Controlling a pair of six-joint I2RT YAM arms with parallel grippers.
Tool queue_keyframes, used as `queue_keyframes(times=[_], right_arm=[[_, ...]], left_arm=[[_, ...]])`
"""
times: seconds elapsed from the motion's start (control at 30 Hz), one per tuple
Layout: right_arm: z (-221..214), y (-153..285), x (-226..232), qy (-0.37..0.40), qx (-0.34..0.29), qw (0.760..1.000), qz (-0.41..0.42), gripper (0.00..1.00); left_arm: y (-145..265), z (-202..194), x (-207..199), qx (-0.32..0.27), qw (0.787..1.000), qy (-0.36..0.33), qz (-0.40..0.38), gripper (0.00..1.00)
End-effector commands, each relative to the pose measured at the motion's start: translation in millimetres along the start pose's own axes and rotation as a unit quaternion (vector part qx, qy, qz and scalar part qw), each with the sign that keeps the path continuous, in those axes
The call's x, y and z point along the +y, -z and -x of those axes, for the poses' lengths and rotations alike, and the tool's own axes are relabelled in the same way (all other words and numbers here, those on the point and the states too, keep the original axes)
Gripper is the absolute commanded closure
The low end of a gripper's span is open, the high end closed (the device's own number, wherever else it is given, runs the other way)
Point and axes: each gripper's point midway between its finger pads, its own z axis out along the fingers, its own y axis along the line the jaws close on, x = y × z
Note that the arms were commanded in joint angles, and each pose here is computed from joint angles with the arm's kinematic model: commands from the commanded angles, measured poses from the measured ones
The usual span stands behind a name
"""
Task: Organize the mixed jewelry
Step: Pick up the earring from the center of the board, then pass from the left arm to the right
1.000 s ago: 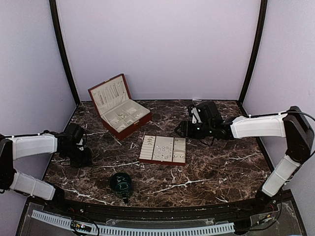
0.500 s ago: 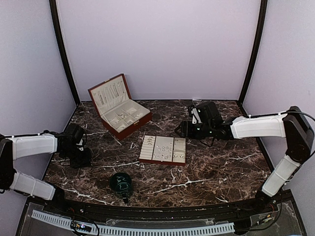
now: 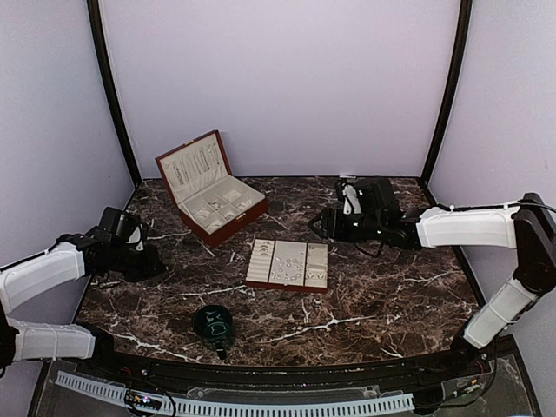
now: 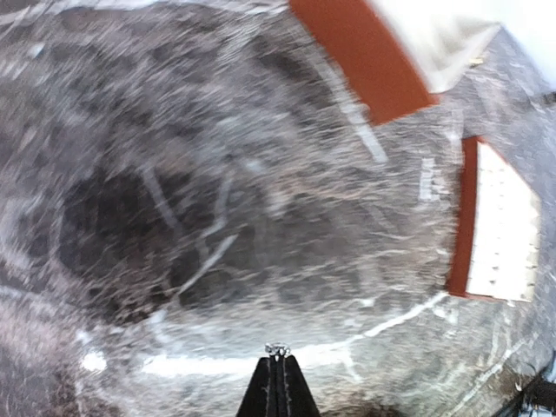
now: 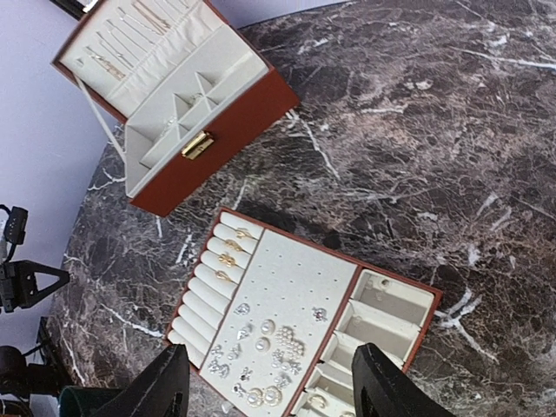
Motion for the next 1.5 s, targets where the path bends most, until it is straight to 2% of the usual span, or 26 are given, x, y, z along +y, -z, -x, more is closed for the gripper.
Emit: queue_keyframes(times=[0.0,0.13,0.3,0.37,0.43,0.57,0.67,0.8,1.07,1.37,1.47], right_arm=[[23,21,36,0.001,-0.042,0.995,0.087,0.36],[31,42,78,0.019,-0.049,0.979,0.195,0.35],[32,68,136,0.033,-0.021,0.941,0.336,0.4],[35,74,150,0.035,-0.024,0.934,0.354,0.42],[38,75,159,0.039,-0.035,0.939,0.34,0.44],[39,61,160,0.067,-0.051,0.967,0.239,0.5],[39,55,164,0.092,-0.058,0.975,0.194,0.54],[35,51,180,0.114,-0.058,0.974,0.185,0.59],[31,38,196,0.137,-0.048,0.975,0.168,0.7],[18,25,216,0.177,-0.036,0.971,0.158,0.71],[16,20,222,0.186,-0.031,0.97,0.155,0.74]], left_arm=[[25,24,-55,-0.046,0.988,-0.075,-0.129,1.0],[60,35,-114,-0.074,0.95,-0.129,-0.275,1.0],[106,38,-180,-0.09,0.889,-0.186,-0.409,1.0],[120,37,-203,-0.092,0.871,-0.198,-0.44,1.0],[129,38,-222,-0.099,0.861,-0.198,-0.459,1.0],[127,46,-242,-0.093,0.864,-0.156,-0.47,1.0],[120,45,-254,-0.081,0.869,-0.129,-0.472,1.0],[108,41,-267,-0.052,0.874,-0.105,-0.471,1.0],[103,40,-275,-0.039,0.874,-0.081,-0.477,1.0],[97,36,-275,-0.028,0.878,-0.075,-0.472,1.0],[97,35,-275,-0.028,0.878,-0.074,-0.472,1.0]])
